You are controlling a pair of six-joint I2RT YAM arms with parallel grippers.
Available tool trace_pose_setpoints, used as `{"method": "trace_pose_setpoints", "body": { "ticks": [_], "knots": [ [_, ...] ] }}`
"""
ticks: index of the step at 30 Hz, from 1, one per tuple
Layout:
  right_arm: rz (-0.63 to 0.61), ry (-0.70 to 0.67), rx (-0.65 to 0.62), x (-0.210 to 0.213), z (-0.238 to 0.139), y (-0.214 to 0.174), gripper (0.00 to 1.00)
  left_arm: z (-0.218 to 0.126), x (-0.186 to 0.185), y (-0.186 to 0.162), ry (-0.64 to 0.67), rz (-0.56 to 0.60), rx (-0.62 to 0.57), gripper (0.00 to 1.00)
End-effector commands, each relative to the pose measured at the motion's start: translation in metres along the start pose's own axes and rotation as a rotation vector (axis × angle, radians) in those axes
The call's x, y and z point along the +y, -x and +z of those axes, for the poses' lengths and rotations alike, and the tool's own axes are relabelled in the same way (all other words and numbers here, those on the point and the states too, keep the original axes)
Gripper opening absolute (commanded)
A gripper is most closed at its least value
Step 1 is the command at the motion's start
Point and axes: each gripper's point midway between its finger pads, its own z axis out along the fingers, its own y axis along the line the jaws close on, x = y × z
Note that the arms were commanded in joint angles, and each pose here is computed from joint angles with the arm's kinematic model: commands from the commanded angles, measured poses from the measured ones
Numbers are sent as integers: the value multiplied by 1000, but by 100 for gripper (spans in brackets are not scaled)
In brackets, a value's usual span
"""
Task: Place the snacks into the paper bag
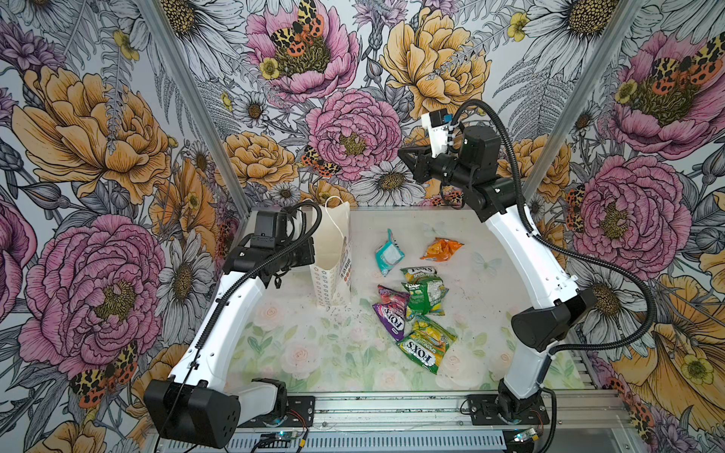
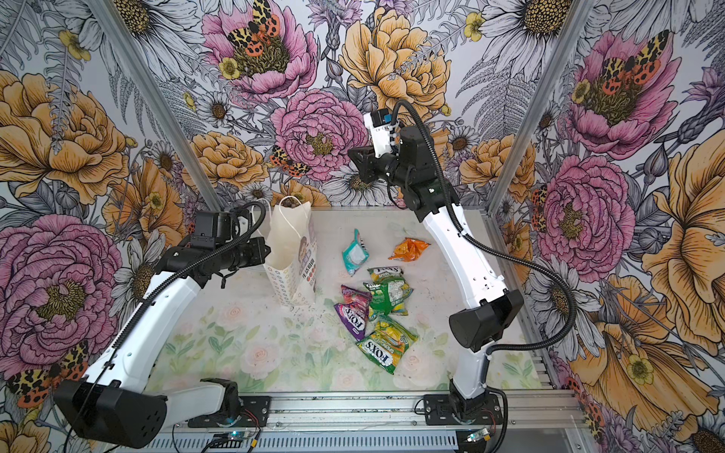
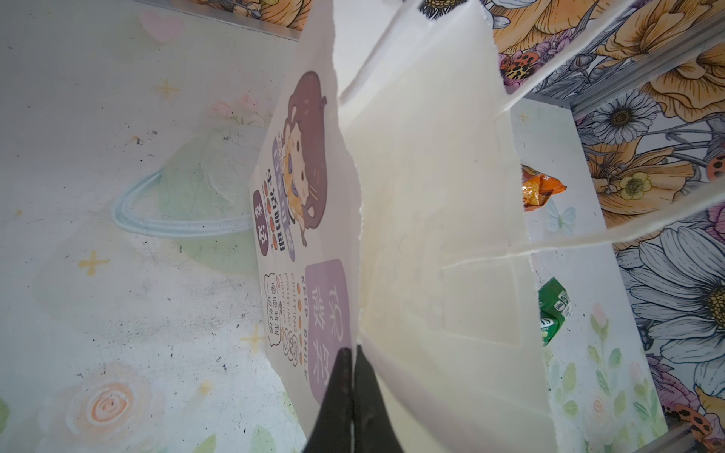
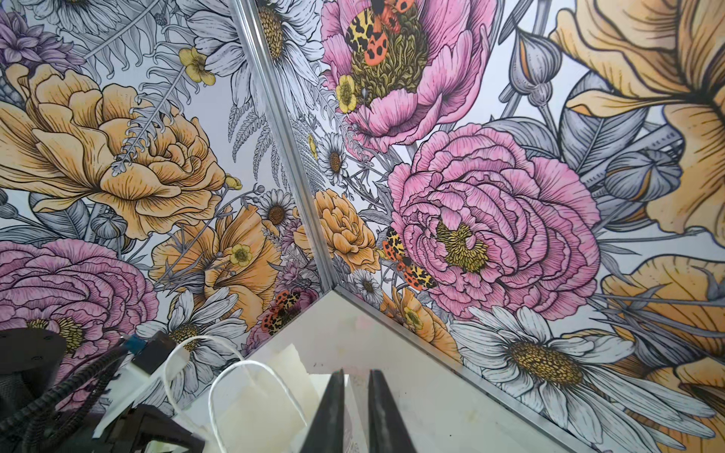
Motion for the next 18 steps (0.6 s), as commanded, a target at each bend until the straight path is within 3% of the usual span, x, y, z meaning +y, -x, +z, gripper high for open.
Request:
{"method": "trace_pose_setpoints", "body": {
  "ticks": [1,18],
  "knots": [
    [30,47,27,13,5,-11,0,-5,-8,11,-28,19,-39,0],
    [83,-45,145,-9,8,-55,0,-8,-7,12,-30,9,-44,0]
  ]
}}
